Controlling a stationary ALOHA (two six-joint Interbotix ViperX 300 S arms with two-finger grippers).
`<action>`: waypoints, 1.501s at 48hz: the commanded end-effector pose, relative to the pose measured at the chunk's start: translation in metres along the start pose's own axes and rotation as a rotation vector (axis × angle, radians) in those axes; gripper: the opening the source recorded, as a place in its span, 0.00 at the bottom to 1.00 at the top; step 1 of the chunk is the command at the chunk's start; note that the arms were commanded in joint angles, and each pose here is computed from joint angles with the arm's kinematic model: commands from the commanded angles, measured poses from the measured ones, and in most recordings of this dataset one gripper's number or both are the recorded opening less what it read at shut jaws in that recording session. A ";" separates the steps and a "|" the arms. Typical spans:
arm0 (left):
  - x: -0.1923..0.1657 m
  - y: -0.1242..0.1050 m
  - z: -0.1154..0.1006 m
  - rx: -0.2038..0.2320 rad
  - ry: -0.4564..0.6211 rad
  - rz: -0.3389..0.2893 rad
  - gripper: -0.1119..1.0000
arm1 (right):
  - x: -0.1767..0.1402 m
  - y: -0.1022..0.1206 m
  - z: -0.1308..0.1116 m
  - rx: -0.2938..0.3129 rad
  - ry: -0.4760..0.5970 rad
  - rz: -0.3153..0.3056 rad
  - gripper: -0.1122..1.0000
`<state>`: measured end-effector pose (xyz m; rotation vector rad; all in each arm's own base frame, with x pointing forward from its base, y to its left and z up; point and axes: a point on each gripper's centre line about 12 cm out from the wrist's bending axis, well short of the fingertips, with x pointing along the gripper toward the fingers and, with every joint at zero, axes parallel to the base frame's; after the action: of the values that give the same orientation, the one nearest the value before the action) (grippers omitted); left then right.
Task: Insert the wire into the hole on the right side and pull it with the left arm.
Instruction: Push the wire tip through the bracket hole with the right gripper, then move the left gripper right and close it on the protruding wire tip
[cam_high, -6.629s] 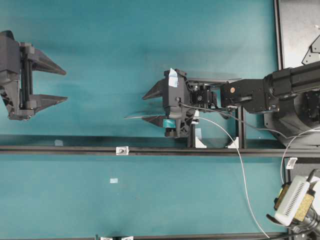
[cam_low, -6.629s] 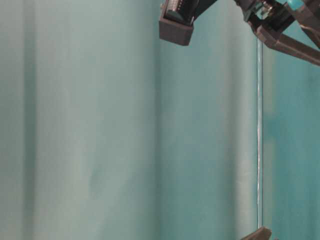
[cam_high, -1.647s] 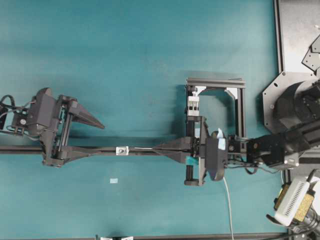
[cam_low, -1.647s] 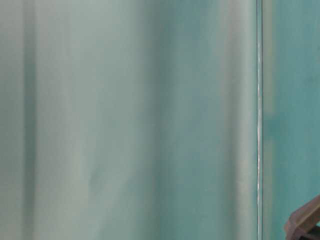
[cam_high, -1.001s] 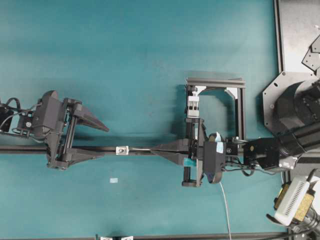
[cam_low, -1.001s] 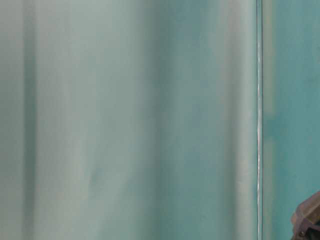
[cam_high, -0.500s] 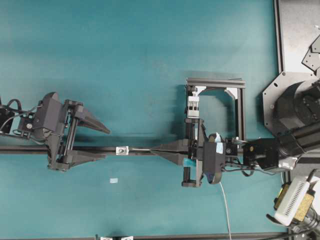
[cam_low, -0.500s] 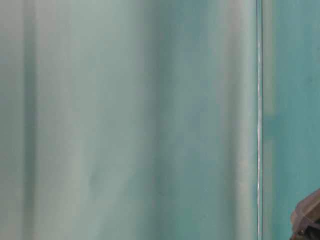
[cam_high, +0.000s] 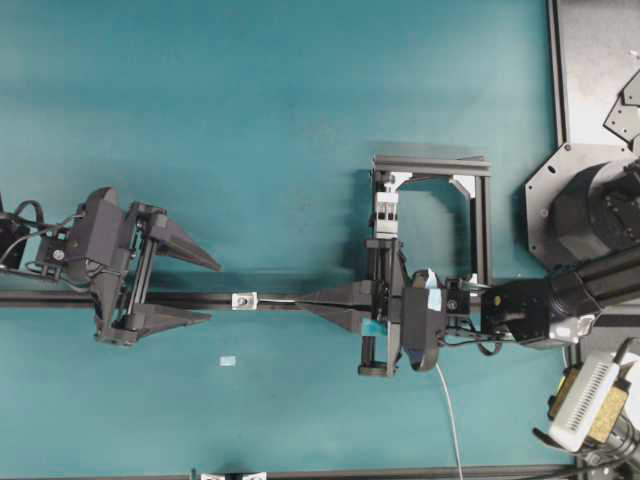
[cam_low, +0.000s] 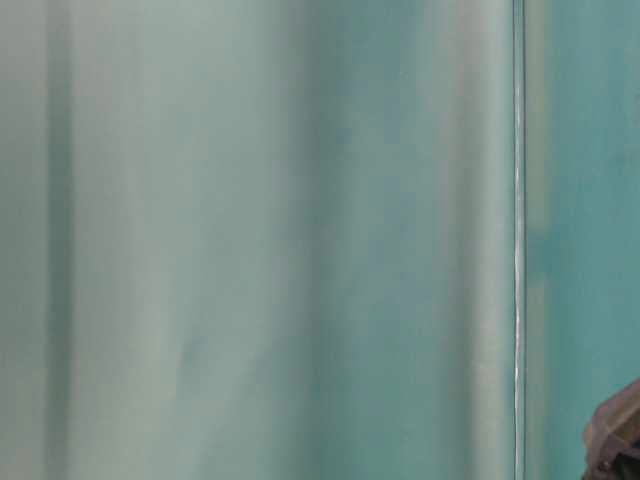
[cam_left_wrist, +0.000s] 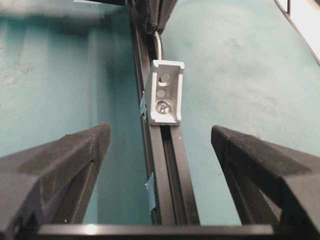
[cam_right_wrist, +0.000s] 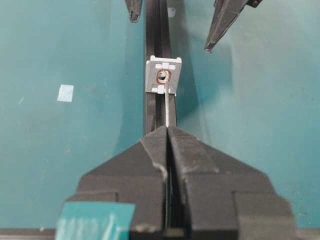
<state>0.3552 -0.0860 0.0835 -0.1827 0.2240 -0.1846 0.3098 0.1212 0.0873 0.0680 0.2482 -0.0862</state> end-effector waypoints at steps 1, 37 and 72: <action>0.002 -0.004 0.009 -0.002 -0.030 -0.011 0.70 | 0.001 0.004 0.008 0.016 -0.029 0.006 0.12; 0.004 -0.009 0.011 -0.001 -0.037 -0.024 0.70 | 0.022 -0.003 0.009 0.028 -0.037 -0.042 0.12; 0.005 -0.009 0.011 0.001 -0.040 -0.024 0.70 | 0.042 0.002 0.015 0.020 -0.050 -0.025 0.12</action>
<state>0.3572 -0.0917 0.0856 -0.1827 0.2163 -0.1994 0.3479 0.1177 0.0836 0.0704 0.2218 -0.1155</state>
